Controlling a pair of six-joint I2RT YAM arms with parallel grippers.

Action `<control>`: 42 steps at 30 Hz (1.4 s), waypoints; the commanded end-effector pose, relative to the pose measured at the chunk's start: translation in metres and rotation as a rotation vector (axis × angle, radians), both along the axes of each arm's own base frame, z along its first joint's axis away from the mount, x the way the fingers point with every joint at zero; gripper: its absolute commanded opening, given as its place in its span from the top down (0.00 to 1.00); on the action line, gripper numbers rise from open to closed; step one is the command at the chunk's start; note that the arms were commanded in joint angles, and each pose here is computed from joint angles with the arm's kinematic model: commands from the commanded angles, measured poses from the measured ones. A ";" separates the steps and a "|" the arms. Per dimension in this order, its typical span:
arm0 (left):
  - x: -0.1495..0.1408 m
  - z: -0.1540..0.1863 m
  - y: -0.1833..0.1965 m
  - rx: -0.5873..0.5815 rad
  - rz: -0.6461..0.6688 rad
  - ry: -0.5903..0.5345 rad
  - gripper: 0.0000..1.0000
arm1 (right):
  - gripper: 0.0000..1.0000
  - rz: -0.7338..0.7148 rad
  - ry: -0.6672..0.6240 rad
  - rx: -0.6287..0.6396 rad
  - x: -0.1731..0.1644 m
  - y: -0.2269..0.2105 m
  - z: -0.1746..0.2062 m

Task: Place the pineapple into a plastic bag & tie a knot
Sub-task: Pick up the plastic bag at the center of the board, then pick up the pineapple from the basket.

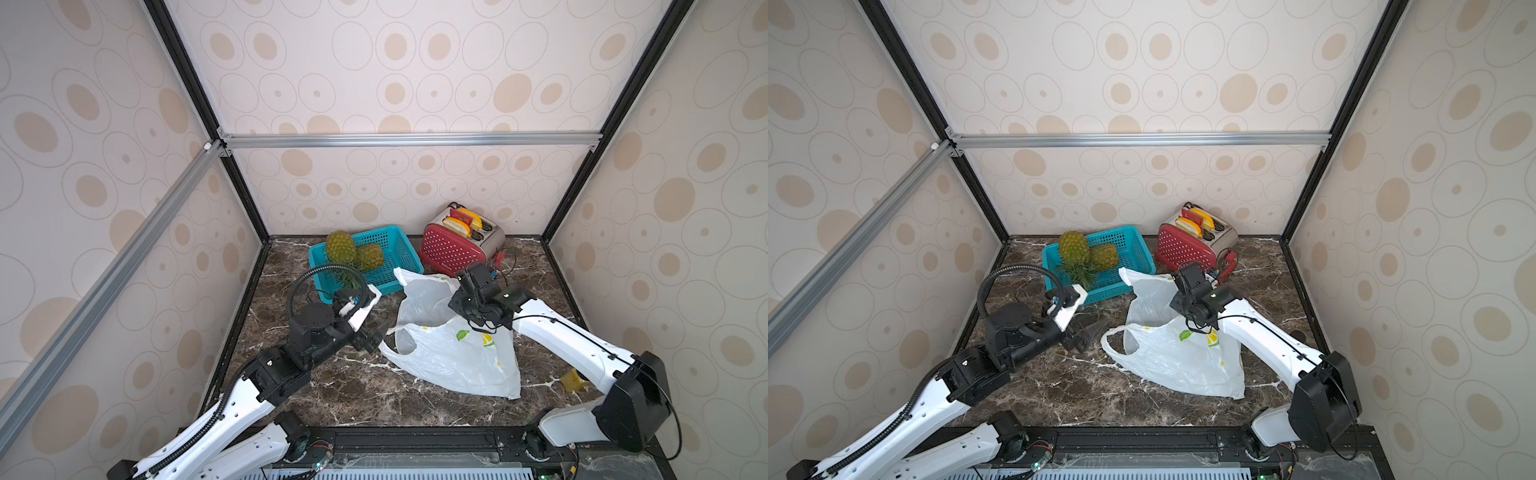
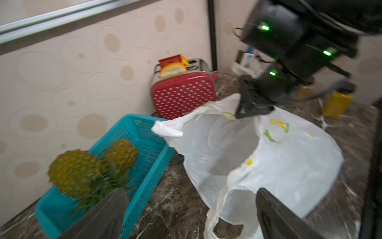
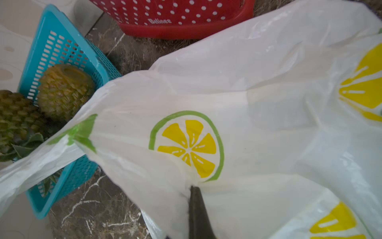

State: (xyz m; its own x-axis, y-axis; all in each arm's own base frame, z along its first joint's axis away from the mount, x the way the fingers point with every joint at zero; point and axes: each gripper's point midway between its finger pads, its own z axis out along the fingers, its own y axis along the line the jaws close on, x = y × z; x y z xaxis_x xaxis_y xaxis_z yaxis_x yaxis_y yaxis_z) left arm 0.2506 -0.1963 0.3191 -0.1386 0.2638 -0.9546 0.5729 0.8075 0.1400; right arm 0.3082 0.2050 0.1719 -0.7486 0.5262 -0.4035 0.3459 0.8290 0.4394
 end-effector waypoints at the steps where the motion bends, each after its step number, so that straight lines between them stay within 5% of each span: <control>1: 0.039 0.016 0.058 -0.114 0.453 0.054 0.01 | 1.00 -0.068 -0.002 0.050 0.005 0.004 0.000; 7: 0.086 0.001 0.104 -0.093 0.763 0.230 0.01 | 1.00 -0.009 0.069 0.021 0.000 0.012 -0.015; 12: 0.117 -0.035 0.095 -0.045 0.794 0.428 0.01 | 1.00 0.019 0.065 -0.021 0.001 0.010 -0.016; 19: 0.164 -0.078 0.078 -0.070 0.814 0.555 0.01 | 1.00 0.042 0.061 -0.033 0.001 0.009 -0.016; 42: 0.249 -0.195 0.084 -0.189 0.786 0.772 0.01 | 1.00 0.077 0.067 0.035 0.008 0.018 -0.022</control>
